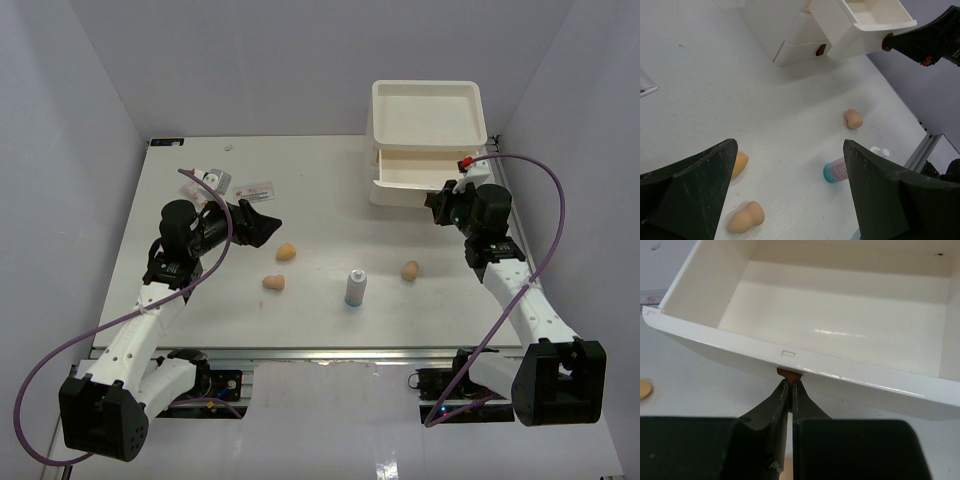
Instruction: Organize the makeup
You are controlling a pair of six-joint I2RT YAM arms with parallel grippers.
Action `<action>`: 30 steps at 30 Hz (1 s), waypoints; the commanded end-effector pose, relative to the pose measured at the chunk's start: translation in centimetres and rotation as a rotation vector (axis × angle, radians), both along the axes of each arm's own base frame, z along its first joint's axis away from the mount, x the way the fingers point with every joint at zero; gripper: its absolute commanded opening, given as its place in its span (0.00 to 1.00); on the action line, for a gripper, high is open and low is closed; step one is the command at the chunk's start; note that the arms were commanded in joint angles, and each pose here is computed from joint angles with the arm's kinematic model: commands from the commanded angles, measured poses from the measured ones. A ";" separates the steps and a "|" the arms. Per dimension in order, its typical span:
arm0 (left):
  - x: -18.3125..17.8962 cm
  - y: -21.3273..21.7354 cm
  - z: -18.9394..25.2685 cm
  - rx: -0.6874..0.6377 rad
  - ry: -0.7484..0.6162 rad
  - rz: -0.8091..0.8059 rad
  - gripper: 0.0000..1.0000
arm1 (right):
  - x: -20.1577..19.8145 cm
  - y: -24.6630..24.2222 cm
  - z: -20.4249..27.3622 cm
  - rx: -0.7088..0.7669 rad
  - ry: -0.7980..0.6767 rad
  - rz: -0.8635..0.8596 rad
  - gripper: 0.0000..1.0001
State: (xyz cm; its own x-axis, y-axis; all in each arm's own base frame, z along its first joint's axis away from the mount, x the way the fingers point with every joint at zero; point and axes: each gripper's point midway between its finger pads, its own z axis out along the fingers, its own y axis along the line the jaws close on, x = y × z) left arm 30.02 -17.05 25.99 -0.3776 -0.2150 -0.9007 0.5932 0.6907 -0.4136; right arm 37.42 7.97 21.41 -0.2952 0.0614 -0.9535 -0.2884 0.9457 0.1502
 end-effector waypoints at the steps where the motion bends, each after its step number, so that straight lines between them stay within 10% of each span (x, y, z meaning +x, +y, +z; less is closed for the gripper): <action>1: -0.8 -0.7 0.8 -0.015 -0.031 -0.049 0.98 | -1.1 0.4 0.1 0.020 0.004 0.035 0.08; 12: -1.7 -2.3 0.6 -0.037 -0.006 -0.155 0.98 | -2.1 0.1 -0.4 0.003 -0.001 0.042 0.19; 20: -4.2 -5.6 0.0 -0.032 0.006 -0.326 0.98 | -2.5 0.0 0.0 -0.015 -0.027 0.065 0.97; 30: -7.8 -9.2 -1.7 0.043 -0.067 -0.458 0.95 | -7.7 4.1 0.2 -0.152 -0.132 0.503 0.90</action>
